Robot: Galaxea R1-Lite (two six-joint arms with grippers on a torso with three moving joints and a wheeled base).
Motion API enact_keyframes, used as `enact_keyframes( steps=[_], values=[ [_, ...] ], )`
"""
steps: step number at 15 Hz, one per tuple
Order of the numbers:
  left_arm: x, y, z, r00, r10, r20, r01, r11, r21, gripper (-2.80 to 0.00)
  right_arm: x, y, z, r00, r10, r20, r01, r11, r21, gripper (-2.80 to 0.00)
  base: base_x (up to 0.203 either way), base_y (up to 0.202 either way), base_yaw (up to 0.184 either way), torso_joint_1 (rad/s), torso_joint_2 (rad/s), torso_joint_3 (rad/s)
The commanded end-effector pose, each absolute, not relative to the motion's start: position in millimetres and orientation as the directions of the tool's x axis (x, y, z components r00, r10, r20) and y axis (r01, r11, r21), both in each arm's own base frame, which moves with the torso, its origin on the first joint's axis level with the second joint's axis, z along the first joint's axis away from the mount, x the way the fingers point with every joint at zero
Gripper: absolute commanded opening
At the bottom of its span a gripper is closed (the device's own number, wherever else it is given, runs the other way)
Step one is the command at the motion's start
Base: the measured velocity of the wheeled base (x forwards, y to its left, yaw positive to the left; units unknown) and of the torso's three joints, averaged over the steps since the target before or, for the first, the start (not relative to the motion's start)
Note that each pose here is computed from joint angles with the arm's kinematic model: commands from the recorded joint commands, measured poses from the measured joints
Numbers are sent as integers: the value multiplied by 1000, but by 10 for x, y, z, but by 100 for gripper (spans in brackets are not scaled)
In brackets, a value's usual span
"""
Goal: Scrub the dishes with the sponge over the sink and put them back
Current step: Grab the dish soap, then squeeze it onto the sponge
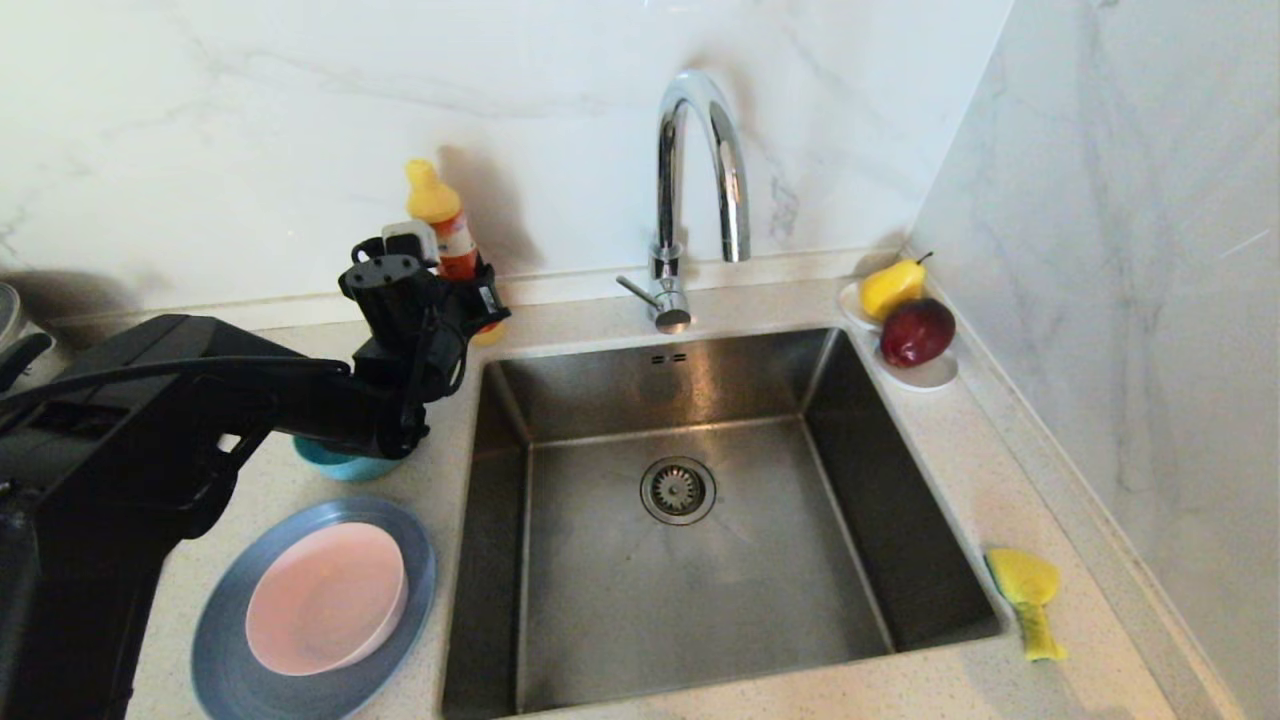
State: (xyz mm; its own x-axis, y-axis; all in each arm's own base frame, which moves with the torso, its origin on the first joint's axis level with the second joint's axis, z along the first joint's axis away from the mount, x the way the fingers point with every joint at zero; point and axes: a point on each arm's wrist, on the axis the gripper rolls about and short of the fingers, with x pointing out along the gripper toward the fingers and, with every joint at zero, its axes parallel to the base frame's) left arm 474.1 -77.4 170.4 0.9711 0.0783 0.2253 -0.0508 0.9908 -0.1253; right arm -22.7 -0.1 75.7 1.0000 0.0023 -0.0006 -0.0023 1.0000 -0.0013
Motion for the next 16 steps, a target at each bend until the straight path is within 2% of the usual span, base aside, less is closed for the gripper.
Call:
enact_keyframes(
  steps=[1, 5, 9, 12, 16],
  values=[
    [4570, -743, 2085, 949, 103, 299, -59, 987, -152, -280, -226, -1, 757, 1000, 3, -2, -3, 1000, -2, -280, 0, 0, 0, 0, 0, 0],
    [4041, -686, 2805, 920, 134, 369, -68, 980, -185, -280, -226, -1, 757, 1000, 3, -2, -3, 1000, -2, -280, 0, 0, 0, 0, 0, 0],
    [3285, -814, 3438, 935, 118, 336, -53, 979, -197, -280, -227, -1, 757, 1000, 3, 0, -3, 1000, -2, -280, 0, 0, 0, 0, 0, 0],
    [2701, -997, 3727, 957, 20, 290, 27, 987, -158, -280, -226, -1, 757, 1000, 3, -1, -3, 1000, -2, -280, 0, 0, 0, 0, 0, 0],
    [2121, -1388, 3863, 949, -193, 250, 220, 972, -83, -280, -226, -1, 757, 1000, 3, -2, -3, 1000, -2, -280, 0, 0, 0, 0, 0, 0]
  ],
)
